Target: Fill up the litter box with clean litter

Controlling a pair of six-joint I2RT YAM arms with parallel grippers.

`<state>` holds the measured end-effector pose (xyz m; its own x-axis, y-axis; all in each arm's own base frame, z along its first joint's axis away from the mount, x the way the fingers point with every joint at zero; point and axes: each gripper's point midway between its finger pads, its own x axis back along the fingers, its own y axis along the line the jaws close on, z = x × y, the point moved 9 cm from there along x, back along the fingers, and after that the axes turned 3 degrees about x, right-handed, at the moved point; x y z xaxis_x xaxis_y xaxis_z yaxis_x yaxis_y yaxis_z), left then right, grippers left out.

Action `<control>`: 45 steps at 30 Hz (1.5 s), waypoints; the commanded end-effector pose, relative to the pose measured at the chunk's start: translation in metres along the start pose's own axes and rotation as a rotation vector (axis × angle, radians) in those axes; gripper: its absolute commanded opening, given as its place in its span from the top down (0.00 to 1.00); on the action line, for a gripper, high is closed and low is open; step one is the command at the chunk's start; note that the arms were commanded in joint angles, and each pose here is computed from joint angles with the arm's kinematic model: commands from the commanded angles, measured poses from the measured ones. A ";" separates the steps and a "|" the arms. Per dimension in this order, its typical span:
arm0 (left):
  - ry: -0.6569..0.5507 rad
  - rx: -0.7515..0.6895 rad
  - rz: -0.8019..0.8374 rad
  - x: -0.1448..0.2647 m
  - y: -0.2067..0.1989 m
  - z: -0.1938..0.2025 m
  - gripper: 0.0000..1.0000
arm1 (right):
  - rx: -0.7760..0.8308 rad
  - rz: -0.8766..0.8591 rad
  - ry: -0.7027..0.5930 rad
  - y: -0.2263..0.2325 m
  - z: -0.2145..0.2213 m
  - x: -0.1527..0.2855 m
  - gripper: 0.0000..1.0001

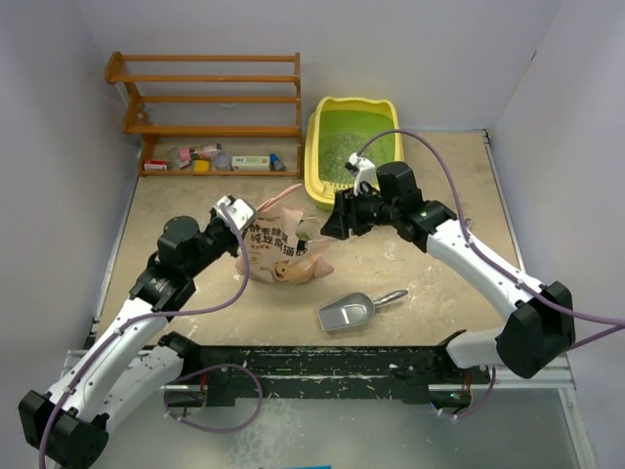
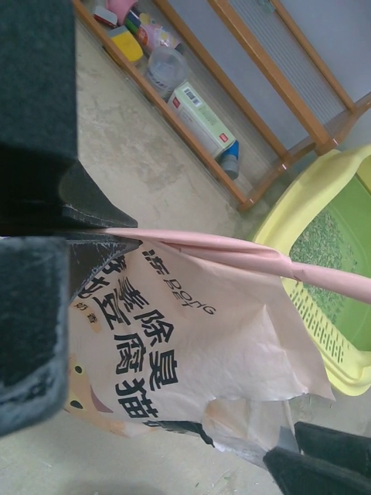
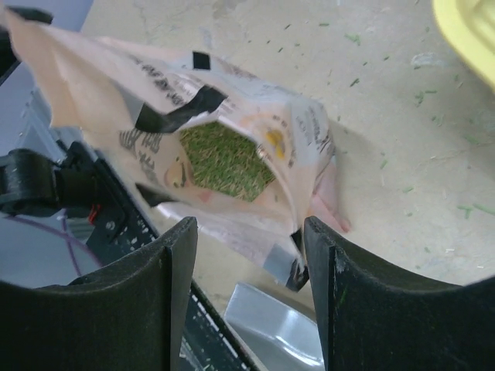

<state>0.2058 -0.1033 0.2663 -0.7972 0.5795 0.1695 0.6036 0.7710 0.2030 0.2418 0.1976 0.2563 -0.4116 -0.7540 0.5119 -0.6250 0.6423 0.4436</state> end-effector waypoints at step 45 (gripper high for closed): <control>-0.130 -0.038 0.043 -0.006 0.012 -0.026 1.00 | 0.159 0.562 0.102 -0.023 0.026 0.020 1.00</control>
<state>0.2176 -0.1171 0.2682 -0.7026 0.6937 0.1586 0.7105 0.6716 0.2101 0.2361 0.1835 0.2343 -0.6203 -0.3290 0.7120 -0.4731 0.8810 -0.0051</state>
